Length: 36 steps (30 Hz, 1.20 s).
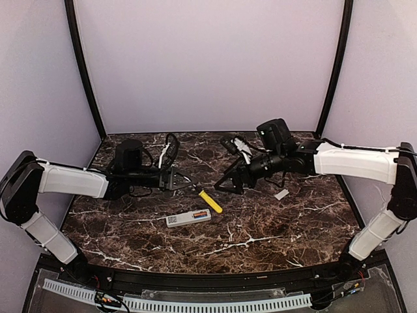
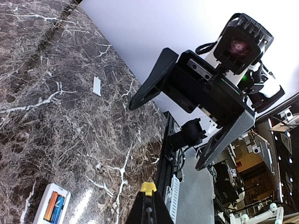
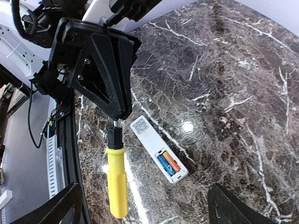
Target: Unload the batteries from the remote control
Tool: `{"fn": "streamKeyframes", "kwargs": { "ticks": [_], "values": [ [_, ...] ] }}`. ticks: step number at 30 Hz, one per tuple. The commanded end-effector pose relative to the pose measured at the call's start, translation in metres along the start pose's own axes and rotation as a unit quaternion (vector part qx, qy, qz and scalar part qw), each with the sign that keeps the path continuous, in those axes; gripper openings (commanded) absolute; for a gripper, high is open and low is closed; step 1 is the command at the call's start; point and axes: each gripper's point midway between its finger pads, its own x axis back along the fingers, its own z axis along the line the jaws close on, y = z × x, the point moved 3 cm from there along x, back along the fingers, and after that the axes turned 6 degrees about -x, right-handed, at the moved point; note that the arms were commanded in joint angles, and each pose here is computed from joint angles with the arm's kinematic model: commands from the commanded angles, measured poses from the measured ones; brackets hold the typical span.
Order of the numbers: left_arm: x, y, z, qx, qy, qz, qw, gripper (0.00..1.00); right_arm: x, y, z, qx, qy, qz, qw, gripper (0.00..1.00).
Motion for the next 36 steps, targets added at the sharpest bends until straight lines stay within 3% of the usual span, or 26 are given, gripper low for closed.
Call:
{"fn": "streamKeyframes", "kwargs": {
  "ticks": [1, 10, 14, 20, 29, 36],
  "values": [
    [0.008, 0.009, -0.002, 0.019, 0.021, -0.025, 0.999, 0.00, 0.014, 0.027, -0.004, 0.037, -0.052, -0.082, 0.995, 0.93],
    [0.012, 0.023, -0.007, 0.069, -0.018, -0.068, 0.995, 0.00, 0.034, 0.054, 0.005, 0.078, -0.064, -0.180, 0.979, 0.99],
    [0.014, 0.031, -0.016, 0.068, -0.041, -0.082, 0.993, 0.00, 0.035, 0.057, 0.008, 0.073, -0.052, -0.192, 0.977, 0.99],
    [0.016, 0.039, -0.016, 0.047, -0.037, -0.096, 0.994, 0.00, 0.029, 0.060, 0.017, -0.011, 0.014, -0.205, 0.979, 0.99],
    [0.009, 0.062, -0.017, 0.034, -0.060, -0.120, 0.990, 0.00, 0.043, 0.064, -0.002, -0.197, 0.063, -0.217, 0.954, 0.99],
    [-0.001, 0.076, -0.007, 0.060, -0.078, -0.142, 0.985, 0.00, 0.050, 0.066, -0.011, -0.251, 0.093, -0.231, 0.936, 0.99]
  ]
}}
